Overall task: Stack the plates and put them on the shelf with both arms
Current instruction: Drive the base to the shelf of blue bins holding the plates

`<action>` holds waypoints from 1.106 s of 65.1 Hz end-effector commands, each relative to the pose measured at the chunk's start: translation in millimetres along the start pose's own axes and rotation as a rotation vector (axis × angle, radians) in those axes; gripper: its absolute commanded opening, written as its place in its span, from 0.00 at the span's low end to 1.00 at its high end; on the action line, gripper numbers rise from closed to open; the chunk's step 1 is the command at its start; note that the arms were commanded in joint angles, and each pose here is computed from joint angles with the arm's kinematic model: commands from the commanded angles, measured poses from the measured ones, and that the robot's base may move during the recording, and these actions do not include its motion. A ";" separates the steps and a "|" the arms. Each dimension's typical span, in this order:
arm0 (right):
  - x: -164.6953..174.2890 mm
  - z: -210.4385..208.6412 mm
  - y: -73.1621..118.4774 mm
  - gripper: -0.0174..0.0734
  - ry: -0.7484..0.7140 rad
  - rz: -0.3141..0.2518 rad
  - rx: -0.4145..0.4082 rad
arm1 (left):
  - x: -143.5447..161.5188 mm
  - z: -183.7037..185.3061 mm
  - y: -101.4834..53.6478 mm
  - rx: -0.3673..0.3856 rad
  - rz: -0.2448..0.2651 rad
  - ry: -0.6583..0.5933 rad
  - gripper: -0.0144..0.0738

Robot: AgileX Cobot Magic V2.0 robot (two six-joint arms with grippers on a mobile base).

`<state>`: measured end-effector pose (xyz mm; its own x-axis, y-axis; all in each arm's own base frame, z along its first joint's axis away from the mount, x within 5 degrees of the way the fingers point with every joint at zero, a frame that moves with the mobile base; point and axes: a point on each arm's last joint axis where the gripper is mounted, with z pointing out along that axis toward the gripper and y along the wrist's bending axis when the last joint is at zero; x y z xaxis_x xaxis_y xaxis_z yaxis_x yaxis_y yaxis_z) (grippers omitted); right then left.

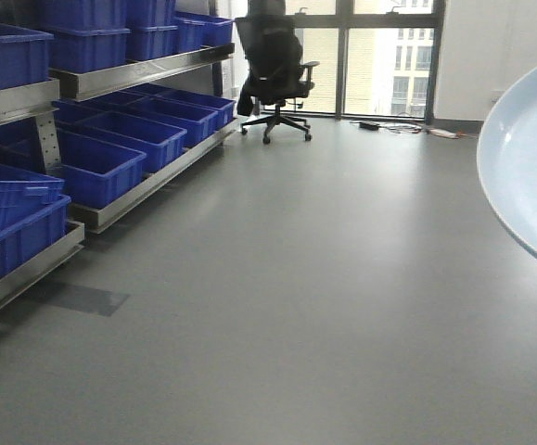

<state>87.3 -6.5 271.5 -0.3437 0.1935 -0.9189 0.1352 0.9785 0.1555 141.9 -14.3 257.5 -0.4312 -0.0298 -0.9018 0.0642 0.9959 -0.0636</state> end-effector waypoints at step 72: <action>-17.9 -3.9 3.2 0.25 -0.127 -0.007 -0.023 | -16.3 -2.3 -1.6 0.013 -0.008 -0.106 0.26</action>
<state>87.3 -6.5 271.5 -0.3437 0.1935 -0.9189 0.1352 0.9785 0.1555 141.9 -14.3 257.5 -0.4312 -0.0298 -0.9018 0.0642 0.9959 -0.0636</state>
